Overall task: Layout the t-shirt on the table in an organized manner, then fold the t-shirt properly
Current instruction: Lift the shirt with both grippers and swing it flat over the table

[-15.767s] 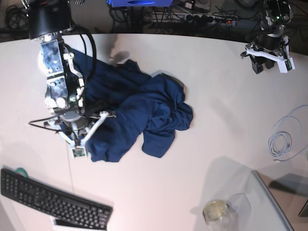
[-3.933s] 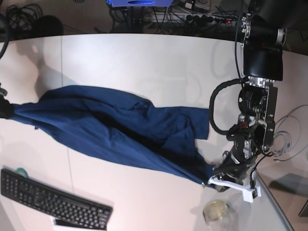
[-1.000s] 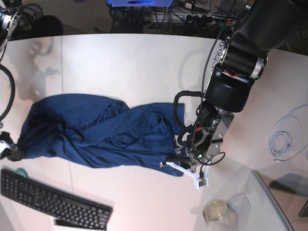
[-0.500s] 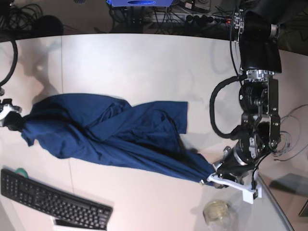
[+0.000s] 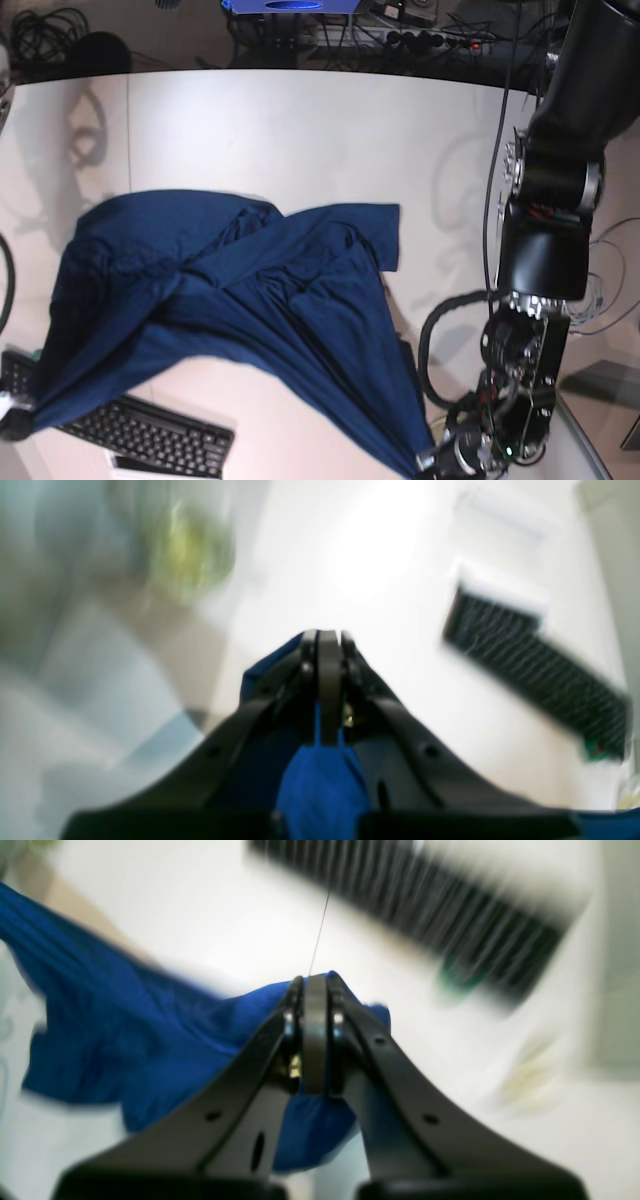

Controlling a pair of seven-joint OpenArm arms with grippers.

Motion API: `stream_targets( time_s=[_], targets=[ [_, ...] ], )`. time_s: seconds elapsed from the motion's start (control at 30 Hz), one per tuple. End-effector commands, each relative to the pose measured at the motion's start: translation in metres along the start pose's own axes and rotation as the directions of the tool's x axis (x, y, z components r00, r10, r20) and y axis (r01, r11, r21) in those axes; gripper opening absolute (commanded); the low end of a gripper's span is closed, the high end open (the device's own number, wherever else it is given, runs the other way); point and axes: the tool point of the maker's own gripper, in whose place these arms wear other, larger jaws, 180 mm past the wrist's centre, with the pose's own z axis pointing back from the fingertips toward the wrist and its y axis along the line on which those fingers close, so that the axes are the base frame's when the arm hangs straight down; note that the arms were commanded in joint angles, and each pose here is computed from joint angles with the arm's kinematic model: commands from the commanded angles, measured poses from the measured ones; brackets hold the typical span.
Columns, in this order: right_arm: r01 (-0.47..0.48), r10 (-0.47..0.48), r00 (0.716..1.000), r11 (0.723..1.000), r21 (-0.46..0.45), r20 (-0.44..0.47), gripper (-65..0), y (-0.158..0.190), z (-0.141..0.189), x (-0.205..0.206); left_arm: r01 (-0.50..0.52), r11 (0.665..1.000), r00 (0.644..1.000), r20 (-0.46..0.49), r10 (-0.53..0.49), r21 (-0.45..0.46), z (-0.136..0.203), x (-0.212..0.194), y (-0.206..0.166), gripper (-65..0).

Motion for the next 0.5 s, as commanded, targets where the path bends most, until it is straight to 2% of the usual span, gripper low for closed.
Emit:
stream_targets(
  time_s=[0.0, 0.07, 0.13, 0.2, 0.27, 0.3, 0.33, 0.4, 0.47],
  targets=[
    [-0.039, 0.047, 0.991, 0.997, -0.067, 0.124, -65.0, -0.021, 0.026, 0.048, 0.001, 1.0, 0.988, 0.154, -0.001, 0.002, 0.01, 0.061, -0.002, -65.0],
    [-0.074, 0.101, 0.972, 0.988, -0.134, 0.213, -65.0, -0.04, 0.055, 0.088, -0.012, 1.0, 0.967, 0.253, 0.014, -0.01, 0.021, 0.106, -0.007, -65.0],
    [-0.118, 0.183, 0.932, 0.97, -0.215, 0.313, -65.0, -0.055, 0.094, 0.128, -0.031, 0.999, 0.937, 0.348, 0.042, -0.037, 0.042, 0.154, -0.012, -65.0],
    [-0.166, 0.271, 0.887, 0.943, -0.29, 0.373, -65.0, -0.058, 0.131, 0.155, -0.017, 0.997, 0.903, 0.427, 0.046, -0.073, 0.07, 0.187, -0.021, -65.0],
    [-0.207, 0.35, 0.844, 0.912, -0.356, 0.407, -65.0, -0.053, 0.161, 0.169, 0.008, 0.994, 0.872, 0.486, 0.047, -0.11, 0.101, 0.208, -0.03, -65.0],
    [-0.22, 0.382, 0.826, 0.896, -0.385, 0.416, -65.0, -0.051, 0.175, 0.171, 0.014, 0.992, 0.868, 0.494, 0.053, -0.129, 0.113, 0.206, -0.033, -65.0],
    [-0.218, 0.387, 0.831, 0.888, -0.405, 0.4, -65.0, -0.054, 0.18, 0.161, 0.017, 0.989, 0.875, 0.482, 0.055, -0.144, 0.12, 0.197, -0.035, -65.0],
    [-0.204, 0.363, 0.866, 0.884, -0.421, 0.343, -65.0, -0.061, 0.181, 0.128, 0.016, 0.991, 0.908, 0.417, 0.041, -0.133, 0.113, 0.163, -0.025, -65.0],
    [-0.173, 0.293, 0.915, 0.906, -0.386, 0.278, -65.0, -0.06, 0.162, 0.074, -0.003, 0.996, 0.94, 0.339, 0.032, -0.086, 0.099, 0.106, 0.003, -65.0]
  ],
)
